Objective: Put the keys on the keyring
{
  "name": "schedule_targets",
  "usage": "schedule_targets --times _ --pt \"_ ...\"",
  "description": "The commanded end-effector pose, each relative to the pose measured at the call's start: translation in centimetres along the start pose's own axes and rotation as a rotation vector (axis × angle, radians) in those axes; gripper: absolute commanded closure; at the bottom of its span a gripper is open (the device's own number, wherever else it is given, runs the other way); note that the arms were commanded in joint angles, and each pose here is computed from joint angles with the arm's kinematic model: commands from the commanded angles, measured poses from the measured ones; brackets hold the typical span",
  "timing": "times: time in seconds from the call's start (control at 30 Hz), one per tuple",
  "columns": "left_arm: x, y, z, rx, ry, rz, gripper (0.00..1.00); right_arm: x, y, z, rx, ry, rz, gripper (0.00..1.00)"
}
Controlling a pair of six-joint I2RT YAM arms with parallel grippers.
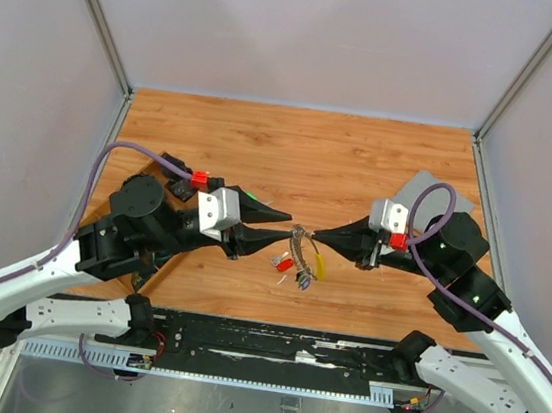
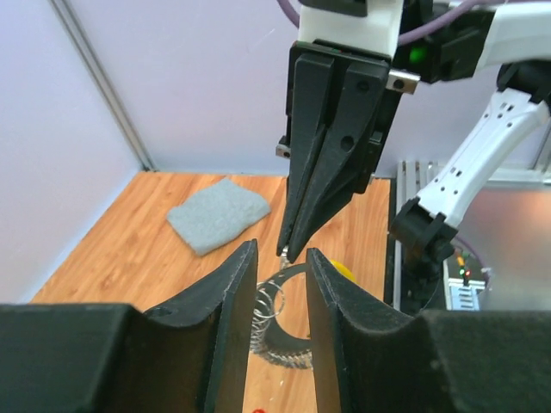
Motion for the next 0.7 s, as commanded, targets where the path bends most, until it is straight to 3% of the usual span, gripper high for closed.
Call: schedule_targets --times 0.0,0.37,0.67 --pt "-0.2 -1.0 -0.7 -0.048 0.042 -0.093 0.64 0.6 -2.6 -0.7 -0.004 0.063 -0.190 1.00" --pt "-0.5 -1.1 -1.2 -0.047 0.089 -0.134 0.61 0.5 -4.0 -1.1 -0.020 0.139 -0.339 1.00" --pt "-0.9 -1.4 -1.5 -0.043 0.120 -0.182 0.68 0.3 -5.4 -1.4 0.016 0.170 -0.442 1.00"
Point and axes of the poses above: each gripper's point midway between its finger pads, its own x axis out along the fingers, its own z axis along the line the jaws close on, y = z × x, the point moved 10 cm from there along -x, back along the fingers, and after that the axes turned 14 degrees about -x, right-handed, at the moved point
